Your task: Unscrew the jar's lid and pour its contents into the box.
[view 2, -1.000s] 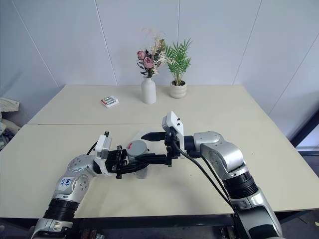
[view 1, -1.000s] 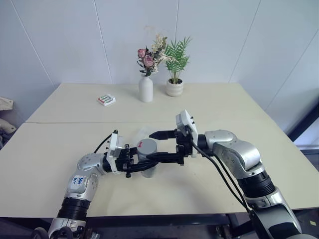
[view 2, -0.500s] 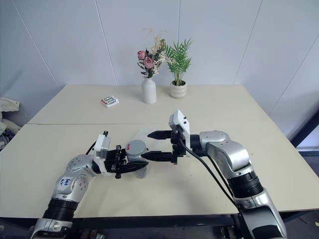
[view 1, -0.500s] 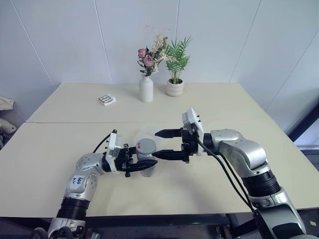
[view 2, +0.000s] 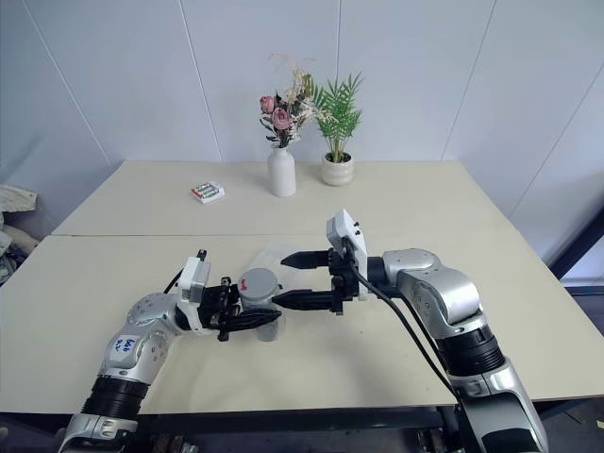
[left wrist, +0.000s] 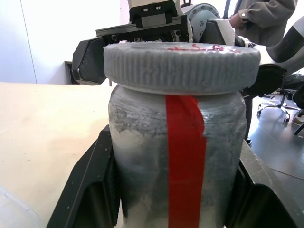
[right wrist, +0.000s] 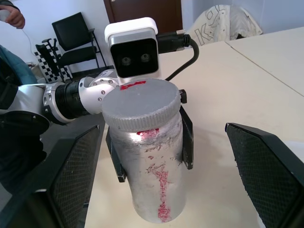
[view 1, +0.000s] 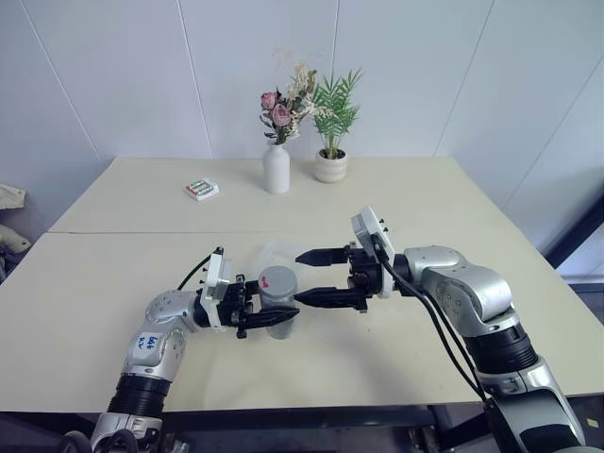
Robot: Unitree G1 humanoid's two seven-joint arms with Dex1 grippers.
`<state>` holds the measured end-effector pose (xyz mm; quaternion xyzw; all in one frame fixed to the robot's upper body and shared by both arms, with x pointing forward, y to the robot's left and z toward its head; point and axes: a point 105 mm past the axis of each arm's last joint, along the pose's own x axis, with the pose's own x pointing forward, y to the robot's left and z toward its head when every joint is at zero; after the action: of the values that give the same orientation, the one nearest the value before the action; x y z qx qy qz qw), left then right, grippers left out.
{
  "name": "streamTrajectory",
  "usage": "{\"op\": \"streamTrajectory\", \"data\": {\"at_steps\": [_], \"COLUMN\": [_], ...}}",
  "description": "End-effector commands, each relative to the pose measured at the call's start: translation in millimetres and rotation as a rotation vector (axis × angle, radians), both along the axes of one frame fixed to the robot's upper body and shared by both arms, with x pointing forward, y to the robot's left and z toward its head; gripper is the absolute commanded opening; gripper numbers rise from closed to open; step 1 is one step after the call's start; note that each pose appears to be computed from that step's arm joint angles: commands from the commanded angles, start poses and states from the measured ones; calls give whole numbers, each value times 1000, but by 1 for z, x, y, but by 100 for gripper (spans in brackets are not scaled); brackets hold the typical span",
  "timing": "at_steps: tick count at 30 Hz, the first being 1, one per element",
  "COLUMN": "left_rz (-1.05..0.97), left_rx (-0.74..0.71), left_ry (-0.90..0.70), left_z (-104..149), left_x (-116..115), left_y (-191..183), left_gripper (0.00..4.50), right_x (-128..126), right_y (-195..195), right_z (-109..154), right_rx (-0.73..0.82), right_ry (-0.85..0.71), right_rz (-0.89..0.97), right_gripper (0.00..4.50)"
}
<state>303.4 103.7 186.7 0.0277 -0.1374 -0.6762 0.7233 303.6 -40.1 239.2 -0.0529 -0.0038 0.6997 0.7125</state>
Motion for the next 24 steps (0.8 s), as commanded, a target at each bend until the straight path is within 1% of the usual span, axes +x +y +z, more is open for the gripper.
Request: {"op": "streamTrajectory", "data": {"at_steps": [1,12,24], "left_rz": [-11,-14,-11], "left_rx": [-7,-11,-13], "left_ry": [-55,-53,-50], "left_z": [12,11,11], "left_x": [-4,-4,-6], "left_y": [0,-2,-2], "left_gripper": [213,213,213], "right_x": [-9,-8,-15], "right_y": [2,23,41], "right_z": [13,17,14], "right_rx": [23,46,43], "right_ry": [-47,-66,-72], "right_rz": [38,62,116], "right_gripper": [446,446,446]}}
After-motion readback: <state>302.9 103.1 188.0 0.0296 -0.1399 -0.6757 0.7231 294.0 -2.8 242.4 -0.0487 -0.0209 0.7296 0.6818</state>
